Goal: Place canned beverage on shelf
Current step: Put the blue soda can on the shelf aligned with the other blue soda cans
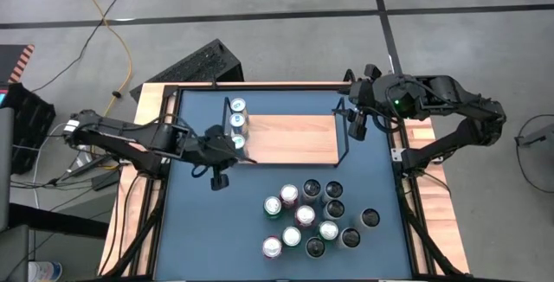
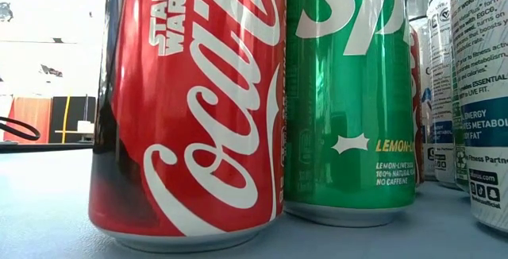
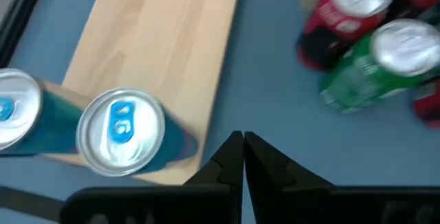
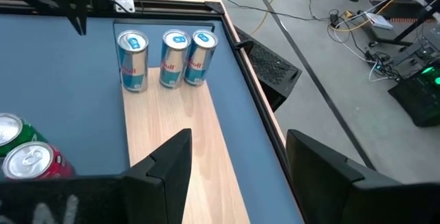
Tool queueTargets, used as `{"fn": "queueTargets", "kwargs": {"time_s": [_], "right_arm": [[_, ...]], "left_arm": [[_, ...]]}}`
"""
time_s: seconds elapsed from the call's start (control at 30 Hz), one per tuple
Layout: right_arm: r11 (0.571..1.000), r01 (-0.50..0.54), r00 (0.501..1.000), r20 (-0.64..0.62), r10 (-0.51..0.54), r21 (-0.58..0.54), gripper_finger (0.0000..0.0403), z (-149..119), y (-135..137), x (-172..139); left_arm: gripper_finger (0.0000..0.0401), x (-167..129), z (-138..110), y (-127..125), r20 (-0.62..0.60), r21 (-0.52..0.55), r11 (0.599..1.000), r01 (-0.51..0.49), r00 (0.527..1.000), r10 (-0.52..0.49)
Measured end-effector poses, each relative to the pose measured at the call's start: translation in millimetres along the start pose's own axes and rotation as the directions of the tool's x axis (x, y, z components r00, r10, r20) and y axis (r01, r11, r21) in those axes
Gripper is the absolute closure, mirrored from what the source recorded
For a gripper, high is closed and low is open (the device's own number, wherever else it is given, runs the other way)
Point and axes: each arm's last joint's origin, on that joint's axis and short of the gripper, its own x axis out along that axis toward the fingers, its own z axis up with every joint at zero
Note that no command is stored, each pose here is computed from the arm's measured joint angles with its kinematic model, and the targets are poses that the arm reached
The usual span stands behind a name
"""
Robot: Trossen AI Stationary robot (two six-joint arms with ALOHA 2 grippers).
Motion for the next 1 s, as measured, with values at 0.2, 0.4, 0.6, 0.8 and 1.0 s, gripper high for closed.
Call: {"fn": "queueTargets", "kwargs": {"time_s": [0.2, 0.4, 0.6, 0.8, 1.0], "right_arm": [[1.0, 0.004, 1.0, 0.002, -0.004, 0.005, 0.0176, 0, -1, 0], [1.0, 0.004, 1.0, 0.002, -0.004, 0.004, 0.0176, 0, -1, 0], [1.0, 0.004, 1.0, 0.001, -0.004, 0.001, 0.0176, 0, -1, 0], [1.0, 0.004, 1.0, -0.001, -0.004, 0.0, 0.0176, 0, -1, 0], [1.0, 0.004, 1.0, -0.002, -0.004, 0.0, 0.0176, 0, -1, 0]], "left_arm": [[0.0401, 22, -1, -4, -0.07, 0.056, 0.998, -0.028, 0.997, 0.032], [0.0401, 32, -4, -6, -0.121, 0.07, 0.996, -0.046, 0.991, 0.054], [0.0401, 32, -5, 2, -0.132, 0.06, 0.991, -0.118, 0.983, 0.125], [0.0401, 33, -3, 7, -0.12, 0.055, 0.986, -0.158, 0.979, 0.164], [0.0401, 34, -3, 12, -0.13, 0.053, 0.983, -0.178, 0.974, 0.183]]}}
